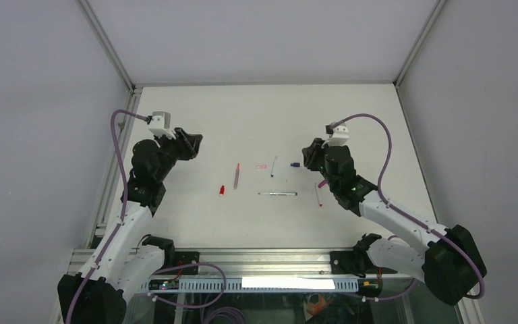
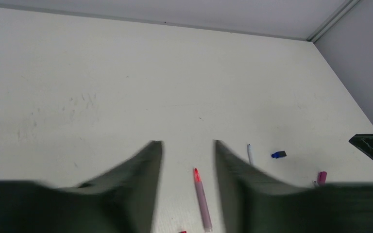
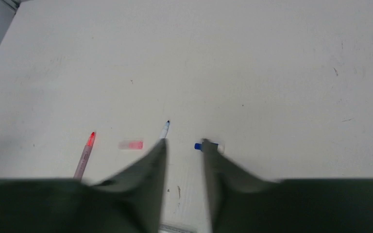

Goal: Insert the pens into the pen caps

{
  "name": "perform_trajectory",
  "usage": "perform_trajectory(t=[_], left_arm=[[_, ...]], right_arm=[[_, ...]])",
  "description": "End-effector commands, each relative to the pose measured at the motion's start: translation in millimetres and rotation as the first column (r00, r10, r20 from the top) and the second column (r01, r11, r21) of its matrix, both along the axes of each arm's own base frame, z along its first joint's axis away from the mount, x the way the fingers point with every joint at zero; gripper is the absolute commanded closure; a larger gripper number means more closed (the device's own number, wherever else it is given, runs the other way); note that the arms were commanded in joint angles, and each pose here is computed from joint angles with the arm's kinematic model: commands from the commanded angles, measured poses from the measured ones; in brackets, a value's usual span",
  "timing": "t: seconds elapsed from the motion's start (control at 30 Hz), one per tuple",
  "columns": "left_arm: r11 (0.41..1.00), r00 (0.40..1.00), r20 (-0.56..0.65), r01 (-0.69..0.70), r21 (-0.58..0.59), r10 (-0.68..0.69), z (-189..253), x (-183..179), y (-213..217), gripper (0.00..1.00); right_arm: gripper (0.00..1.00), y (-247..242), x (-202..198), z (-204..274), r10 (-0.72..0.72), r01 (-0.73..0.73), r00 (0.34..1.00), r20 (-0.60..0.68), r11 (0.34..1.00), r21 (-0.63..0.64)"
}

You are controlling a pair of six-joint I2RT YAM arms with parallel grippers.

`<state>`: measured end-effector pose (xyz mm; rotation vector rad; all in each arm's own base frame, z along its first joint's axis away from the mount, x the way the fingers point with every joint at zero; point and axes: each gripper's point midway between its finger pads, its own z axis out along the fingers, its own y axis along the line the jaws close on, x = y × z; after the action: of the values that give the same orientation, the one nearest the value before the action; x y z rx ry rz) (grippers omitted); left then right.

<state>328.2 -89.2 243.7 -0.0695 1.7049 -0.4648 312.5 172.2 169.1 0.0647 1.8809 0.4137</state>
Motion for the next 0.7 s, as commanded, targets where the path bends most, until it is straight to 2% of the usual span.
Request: perform_trajectory(t=[0.0,0.07,0.1,0.13,0.17,0.2,0.23,0.33,0.43,0.53,0.67], left_arm=[[1.0,1.0,0.012,-0.018,0.012,0.018,1,-3,4,1.0],[0.999,0.999,0.004,-0.036,0.012,0.036,-1,-2,7,1.0],[0.999,0.999,0.003,-0.036,0.015,0.036,-1,-3,7,0.99],[0.999,0.999,0.002,-0.034,0.017,0.034,-1,-3,7,0.77],[0.999,0.999,-0.001,-0.035,0.017,0.035,-2,-3,7,0.5],[0.999,0.999,-0.004,-0.038,0.016,0.038,-3,-4,7,0.26],[0.999,0.999,-0.007,-0.042,0.017,0.042,-3,-3,8,0.04],[0.998,0.998,-0.018,-0.055,0.026,0.055,-7,-3,11,0.01],[0.997,0.997,-0.032,-0.072,0.035,0.073,-11,-3,14,0.01],[0.997,0.996,-0.043,-0.071,0.04,0.073,-14,-1,14,0.01],[0.997,0.996,-0.053,-0.067,0.044,0.069,-17,1,13,0.01]], right_arm=[[1.0,11,-2,5,0.071,-0.072,0.997,-0.011,0.997,-0.023],[1.0,9,-2,1,0.063,-0.063,0.998,-0.013,0.998,-0.021],[0.83,10,-2,-1,0.066,-0.067,0.998,-0.017,0.998,-0.023],[0.47,13,-2,-3,0.079,-0.079,0.997,-0.027,0.997,-0.024],[0.22,17,-3,-5,0.101,-0.102,0.994,-0.038,0.994,-0.025],[0.06,21,-5,-8,0.132,-0.134,0.99,-0.053,0.991,-0.03],[0.01,27,-8,-12,0.167,-0.17,0.983,-0.074,0.985,-0.037],[0.01,45,-20,-38,0.291,-0.314,0.932,-0.217,0.946,-0.083],[0.1,61,-38,-66,0.369,-0.447,0.858,-0.358,0.879,-0.166],[0.21,73,-56,-85,0.412,-0.56,0.802,-0.432,0.769,-0.308],[0.23,88,-72,-95,0.486,-0.669,0.724,-0.489,0.668,-0.326]])
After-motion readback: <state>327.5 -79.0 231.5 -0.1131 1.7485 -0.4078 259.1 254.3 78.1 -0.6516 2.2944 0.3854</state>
